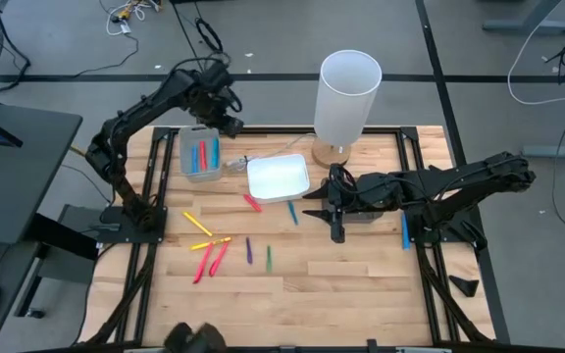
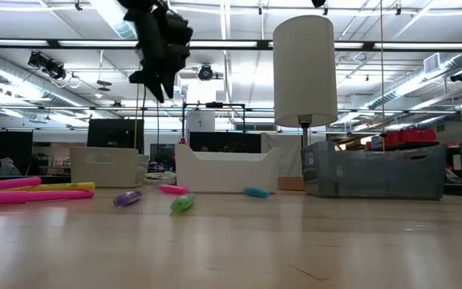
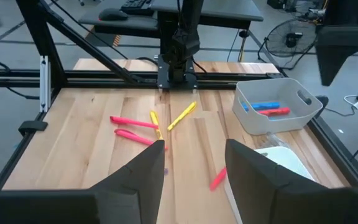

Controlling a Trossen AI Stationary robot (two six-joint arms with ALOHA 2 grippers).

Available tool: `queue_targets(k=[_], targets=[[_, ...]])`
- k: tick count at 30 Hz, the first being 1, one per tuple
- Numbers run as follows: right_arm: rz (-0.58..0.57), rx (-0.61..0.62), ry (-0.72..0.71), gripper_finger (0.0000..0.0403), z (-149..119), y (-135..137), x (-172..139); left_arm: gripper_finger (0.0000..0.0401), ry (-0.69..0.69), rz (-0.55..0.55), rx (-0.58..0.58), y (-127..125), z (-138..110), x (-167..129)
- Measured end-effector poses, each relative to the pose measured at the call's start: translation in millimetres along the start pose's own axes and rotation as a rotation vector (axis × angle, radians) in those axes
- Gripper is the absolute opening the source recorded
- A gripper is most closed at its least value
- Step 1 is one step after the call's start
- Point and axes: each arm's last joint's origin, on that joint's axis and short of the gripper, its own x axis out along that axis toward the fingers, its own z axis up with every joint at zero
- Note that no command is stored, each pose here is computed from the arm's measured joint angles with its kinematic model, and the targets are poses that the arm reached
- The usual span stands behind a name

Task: Pick & Place Markers
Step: Put the blue highlighter pen into the gray bin

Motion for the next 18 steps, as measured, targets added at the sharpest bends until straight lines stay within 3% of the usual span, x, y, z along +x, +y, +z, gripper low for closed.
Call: queue_targets(k=[3, 8, 18], targets=[[0.000, -0.035, 0.000, 0.0171, 0, 0, 0, 0.0172, 0.022, -0.036, 0.140, -25, -5, -2], [0.000, -0.085, -0.020, 0.0171, 2, 0, 0, 0.0172, -0.036, -0.208, 0.346, -66, -10, -4], [0.005, 0.048, -0.069, 0.0171, 7, 0, 0, 0.0172, -0.194, -0.380, 0.571, -127, -29, -18]])
